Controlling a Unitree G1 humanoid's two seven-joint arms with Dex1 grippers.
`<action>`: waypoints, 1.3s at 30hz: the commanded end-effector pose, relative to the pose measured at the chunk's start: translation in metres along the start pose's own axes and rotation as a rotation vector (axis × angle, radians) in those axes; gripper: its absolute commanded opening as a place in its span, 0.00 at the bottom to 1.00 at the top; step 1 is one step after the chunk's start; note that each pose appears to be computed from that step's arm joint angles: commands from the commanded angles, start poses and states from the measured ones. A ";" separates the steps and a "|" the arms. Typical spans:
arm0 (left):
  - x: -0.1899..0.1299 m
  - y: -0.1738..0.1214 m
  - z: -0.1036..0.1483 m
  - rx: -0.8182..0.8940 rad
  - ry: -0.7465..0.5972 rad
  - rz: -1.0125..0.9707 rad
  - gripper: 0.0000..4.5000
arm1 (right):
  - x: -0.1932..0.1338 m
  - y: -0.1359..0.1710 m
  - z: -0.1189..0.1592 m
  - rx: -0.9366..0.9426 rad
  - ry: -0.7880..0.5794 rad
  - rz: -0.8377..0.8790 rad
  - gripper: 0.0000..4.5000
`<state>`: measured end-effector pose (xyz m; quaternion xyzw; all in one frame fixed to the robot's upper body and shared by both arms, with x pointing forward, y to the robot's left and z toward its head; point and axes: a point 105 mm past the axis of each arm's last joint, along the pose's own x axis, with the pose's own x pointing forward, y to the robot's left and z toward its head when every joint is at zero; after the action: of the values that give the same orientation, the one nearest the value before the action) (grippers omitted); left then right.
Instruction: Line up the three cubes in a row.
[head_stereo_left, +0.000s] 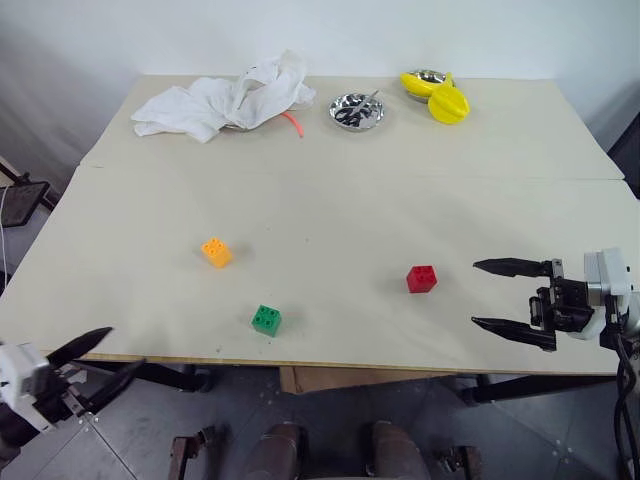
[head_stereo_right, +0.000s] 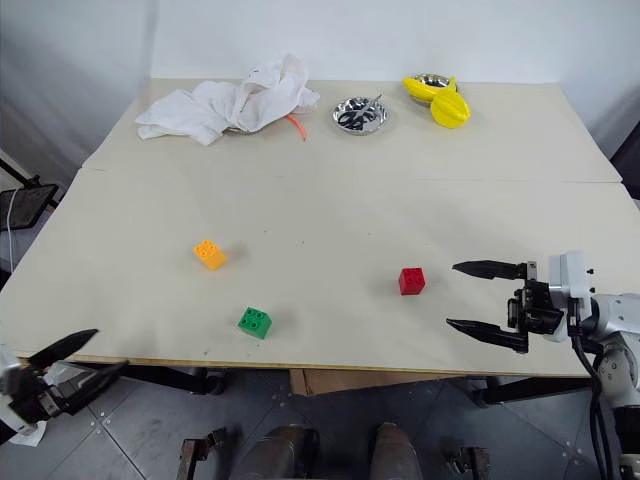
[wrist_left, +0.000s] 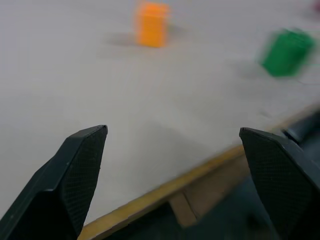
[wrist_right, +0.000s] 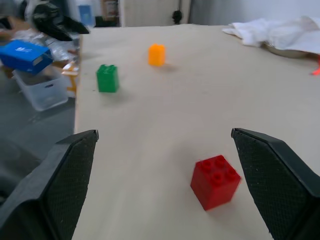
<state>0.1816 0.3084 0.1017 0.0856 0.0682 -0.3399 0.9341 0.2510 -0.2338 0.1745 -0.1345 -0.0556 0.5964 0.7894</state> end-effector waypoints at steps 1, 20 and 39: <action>0.028 -0.019 0.022 0.125 0.000 -0.219 1.00 | -0.005 0.000 0.008 -0.061 0.041 0.059 0.99; 0.164 -0.090 0.041 -0.086 0.060 -0.018 1.00 | 0.015 0.011 0.011 -0.067 0.060 0.164 0.99; 0.175 -0.081 0.068 0.194 -0.022 -0.343 0.34 | -0.013 0.013 0.004 -0.041 0.144 0.096 1.00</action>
<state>0.2699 0.1335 0.1130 0.1335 0.0805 -0.4400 0.8844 0.2420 -0.2329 0.1660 -0.1752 -0.0016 0.6141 0.7696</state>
